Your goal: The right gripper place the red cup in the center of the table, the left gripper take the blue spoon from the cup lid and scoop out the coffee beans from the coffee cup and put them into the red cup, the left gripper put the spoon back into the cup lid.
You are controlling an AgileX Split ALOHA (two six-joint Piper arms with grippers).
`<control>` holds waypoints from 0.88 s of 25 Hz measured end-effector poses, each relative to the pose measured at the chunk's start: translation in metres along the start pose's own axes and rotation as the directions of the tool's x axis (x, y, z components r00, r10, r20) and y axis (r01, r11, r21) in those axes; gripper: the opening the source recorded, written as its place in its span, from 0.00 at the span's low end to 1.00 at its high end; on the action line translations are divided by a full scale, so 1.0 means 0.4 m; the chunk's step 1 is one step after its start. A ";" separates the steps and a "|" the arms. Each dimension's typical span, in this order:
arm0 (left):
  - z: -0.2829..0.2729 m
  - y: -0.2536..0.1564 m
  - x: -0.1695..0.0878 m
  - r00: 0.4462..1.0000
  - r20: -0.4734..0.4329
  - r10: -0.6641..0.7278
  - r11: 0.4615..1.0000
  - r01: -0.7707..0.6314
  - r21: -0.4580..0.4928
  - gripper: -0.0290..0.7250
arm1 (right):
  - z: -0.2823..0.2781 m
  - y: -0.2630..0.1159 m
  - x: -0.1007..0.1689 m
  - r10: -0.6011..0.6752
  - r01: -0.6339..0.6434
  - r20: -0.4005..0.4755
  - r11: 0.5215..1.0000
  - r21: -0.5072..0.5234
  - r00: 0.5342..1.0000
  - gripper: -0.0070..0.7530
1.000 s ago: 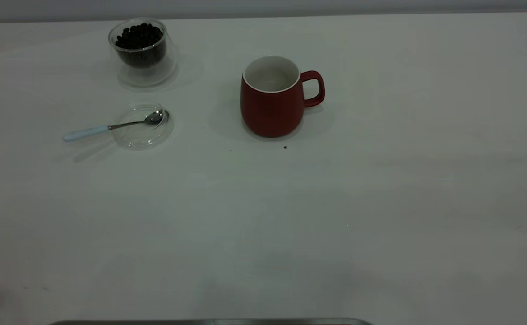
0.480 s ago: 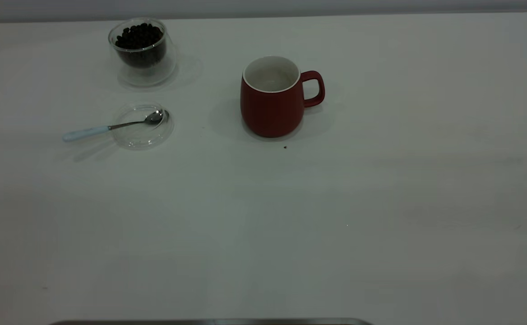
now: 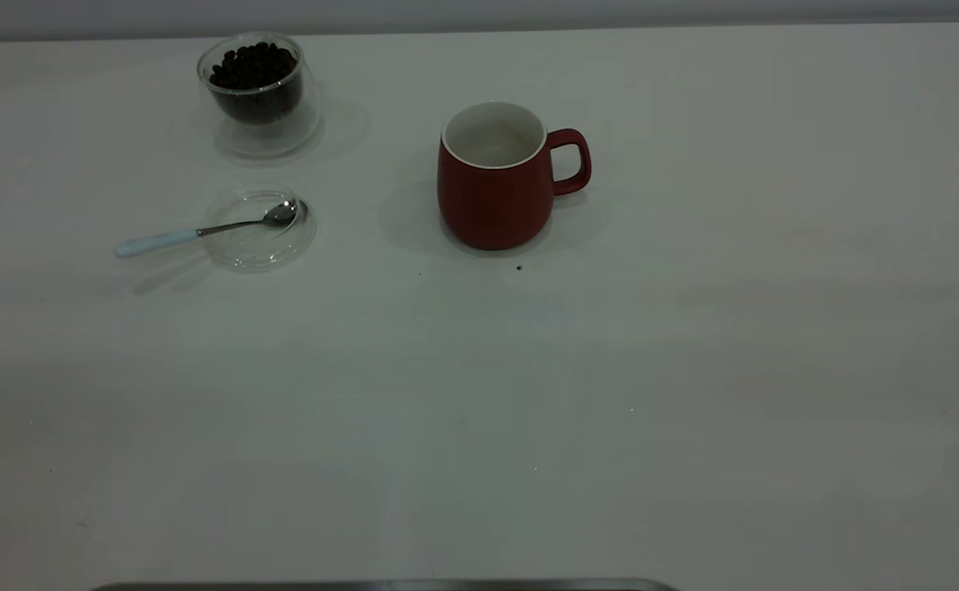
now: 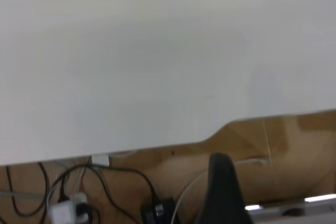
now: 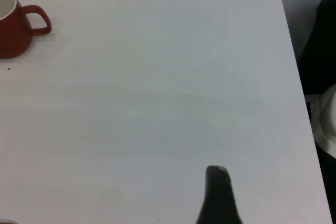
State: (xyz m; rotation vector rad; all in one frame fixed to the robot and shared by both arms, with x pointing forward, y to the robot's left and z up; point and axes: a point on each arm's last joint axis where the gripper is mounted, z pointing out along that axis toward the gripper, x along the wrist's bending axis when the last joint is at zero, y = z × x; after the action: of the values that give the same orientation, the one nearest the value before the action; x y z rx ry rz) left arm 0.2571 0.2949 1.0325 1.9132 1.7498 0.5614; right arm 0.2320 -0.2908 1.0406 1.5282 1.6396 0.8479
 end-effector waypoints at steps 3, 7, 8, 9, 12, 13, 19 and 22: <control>-0.004 -0.005 -0.001 1.000 -0.001 0.001 1.000 -0.001 -0.019 0.83 | 0.000 0.000 0.000 0.000 0.000 0.000 1.000 0.000 1.000 0.79; -0.005 -0.005 -0.001 1.000 -0.001 0.001 1.000 -0.001 -0.021 0.83 | 0.000 0.000 0.000 0.000 0.000 0.000 1.000 0.000 1.000 0.79; -0.005 -0.006 -0.001 1.000 -0.001 0.002 1.000 -0.002 -0.023 0.83 | 0.000 0.000 0.000 0.000 0.000 0.000 1.000 0.000 1.000 0.79; -0.006 -0.006 -0.001 1.000 -0.001 0.002 1.000 -0.002 -0.025 0.83 | 0.000 0.000 0.000 0.000 0.000 0.000 1.000 0.000 1.000 0.79; -0.013 -0.014 -0.002 1.000 -0.003 0.004 0.998 -0.004 -0.055 0.83 | 0.000 0.000 0.000 0.000 0.000 0.000 1.000 0.000 1.000 0.79; -0.018 -0.020 -0.002 1.000 -0.005 0.007 0.997 -0.007 -0.077 0.83 | 0.000 0.000 0.000 0.000 0.000 0.000 1.000 0.000 1.000 0.79; -0.046 -0.060 -0.006 1.000 -0.015 0.018 0.976 -0.021 -0.217 0.83 | 0.000 0.000 0.000 0.000 0.000 0.000 1.000 0.000 1.000 0.79; -0.051 -0.070 -0.007 1.000 -0.017 0.020 0.970 -0.023 -0.242 0.83 | 0.000 0.000 0.000 0.000 0.000 0.000 1.000 0.000 1.000 0.79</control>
State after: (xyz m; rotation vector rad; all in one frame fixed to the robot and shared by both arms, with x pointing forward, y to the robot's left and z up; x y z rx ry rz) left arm 0.2222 0.2954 1.0321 1.7629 1.5894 0.7619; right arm 0.2320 -0.2908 1.0406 1.5282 1.6396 0.8479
